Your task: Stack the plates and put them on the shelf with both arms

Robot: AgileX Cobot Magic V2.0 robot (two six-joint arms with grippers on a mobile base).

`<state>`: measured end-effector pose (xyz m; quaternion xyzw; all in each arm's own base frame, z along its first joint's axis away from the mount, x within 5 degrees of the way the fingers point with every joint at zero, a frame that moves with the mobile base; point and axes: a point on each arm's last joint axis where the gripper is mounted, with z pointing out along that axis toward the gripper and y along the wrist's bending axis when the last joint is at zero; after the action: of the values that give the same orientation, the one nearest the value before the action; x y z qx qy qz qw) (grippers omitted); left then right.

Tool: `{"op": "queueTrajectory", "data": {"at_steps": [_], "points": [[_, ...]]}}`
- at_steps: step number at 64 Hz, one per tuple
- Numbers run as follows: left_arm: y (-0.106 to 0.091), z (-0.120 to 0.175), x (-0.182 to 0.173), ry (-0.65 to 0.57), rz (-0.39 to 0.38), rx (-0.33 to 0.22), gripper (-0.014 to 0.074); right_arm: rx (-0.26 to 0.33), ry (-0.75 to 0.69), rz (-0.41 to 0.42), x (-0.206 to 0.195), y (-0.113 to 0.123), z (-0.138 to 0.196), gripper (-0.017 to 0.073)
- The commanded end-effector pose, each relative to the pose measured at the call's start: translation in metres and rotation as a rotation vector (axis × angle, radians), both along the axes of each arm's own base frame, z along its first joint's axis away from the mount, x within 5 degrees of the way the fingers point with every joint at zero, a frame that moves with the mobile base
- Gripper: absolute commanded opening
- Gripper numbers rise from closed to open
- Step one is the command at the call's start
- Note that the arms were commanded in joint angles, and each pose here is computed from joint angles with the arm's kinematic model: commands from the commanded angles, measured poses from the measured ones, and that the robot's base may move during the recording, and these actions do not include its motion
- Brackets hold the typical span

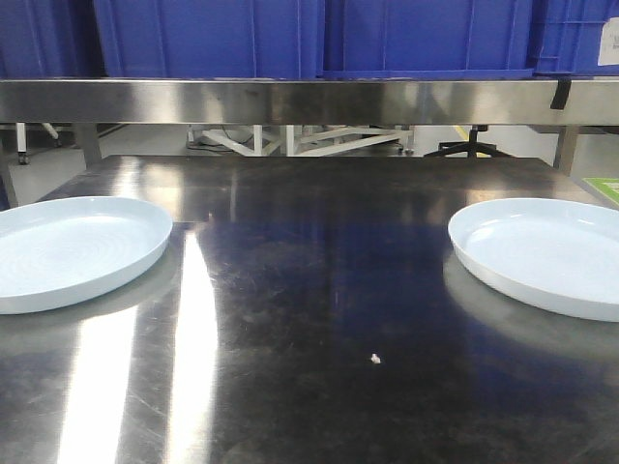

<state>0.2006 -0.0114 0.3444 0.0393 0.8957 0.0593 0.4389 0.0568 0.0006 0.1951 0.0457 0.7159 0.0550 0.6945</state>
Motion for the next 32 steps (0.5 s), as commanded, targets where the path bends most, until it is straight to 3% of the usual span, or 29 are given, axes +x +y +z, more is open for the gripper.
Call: {"op": "queueTrajectory", "data": {"at_steps": [1,12,32], "points": [[-0.0026,0.0166,0.0019,-0.083,-0.019,-0.011,0.0090,-0.009,-0.105,0.002,-0.0015,0.0003,0.0086,0.0056],[-0.0027,0.0159,0.0083,-0.108,-0.033,0.022,0.0090,-0.009,-0.105,0.002,-0.0015,0.0003,0.0086,0.0056],[-0.0034,0.0179,0.0097,-0.123,-0.037,0.017,0.0090,-0.009,-0.105,0.002,-0.0015,0.0003,0.0086,0.0056]]}}
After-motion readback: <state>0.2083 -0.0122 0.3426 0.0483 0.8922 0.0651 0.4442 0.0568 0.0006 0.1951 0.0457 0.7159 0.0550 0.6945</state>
